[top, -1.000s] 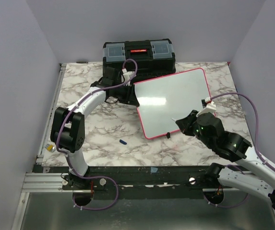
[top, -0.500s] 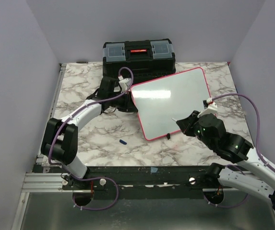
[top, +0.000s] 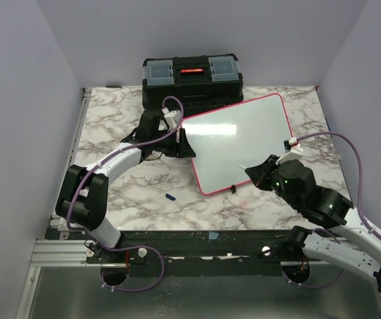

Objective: Write a sentence on the whiteboard
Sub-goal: Move the whiteboard to the center of the board.

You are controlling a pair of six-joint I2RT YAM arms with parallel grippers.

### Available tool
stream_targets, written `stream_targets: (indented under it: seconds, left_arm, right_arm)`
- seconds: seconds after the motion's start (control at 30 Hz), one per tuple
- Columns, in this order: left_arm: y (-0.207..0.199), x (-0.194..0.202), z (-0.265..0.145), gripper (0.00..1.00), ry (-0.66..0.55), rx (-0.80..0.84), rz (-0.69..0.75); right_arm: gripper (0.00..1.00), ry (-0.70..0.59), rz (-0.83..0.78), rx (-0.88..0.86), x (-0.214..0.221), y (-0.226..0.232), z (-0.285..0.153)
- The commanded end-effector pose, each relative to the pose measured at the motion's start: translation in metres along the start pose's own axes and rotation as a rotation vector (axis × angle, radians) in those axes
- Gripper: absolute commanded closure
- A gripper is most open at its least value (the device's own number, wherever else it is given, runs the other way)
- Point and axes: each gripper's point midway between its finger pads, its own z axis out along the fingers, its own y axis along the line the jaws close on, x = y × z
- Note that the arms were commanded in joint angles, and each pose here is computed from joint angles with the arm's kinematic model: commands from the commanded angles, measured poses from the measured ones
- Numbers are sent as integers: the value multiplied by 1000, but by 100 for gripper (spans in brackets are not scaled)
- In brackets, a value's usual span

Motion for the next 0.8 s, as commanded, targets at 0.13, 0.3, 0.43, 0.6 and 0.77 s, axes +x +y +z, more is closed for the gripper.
stream_targets:
  seconds: [0.13,0.3,0.43,0.6,0.77]
  left_arm:
    - [-11,-21,15,49,-97,111,33]
    - [-9,-23,21,53,-107,129,24]
    - [-7,-19,24,57,-102,138,22]
    - [-13,-13,27,78,-96,212,22]
    - [-17,0,25,97,-77,262,27]
  right_arm:
    - [99,19,-15,13,5,-1,3]
    - [99,16,-22,18,2,-1,2]
    - [99,17,-26,26,3,-3,2]
    - [99,22,-27,26,4,-2,3]
    - [99,19,-26,24,2,-1,2]
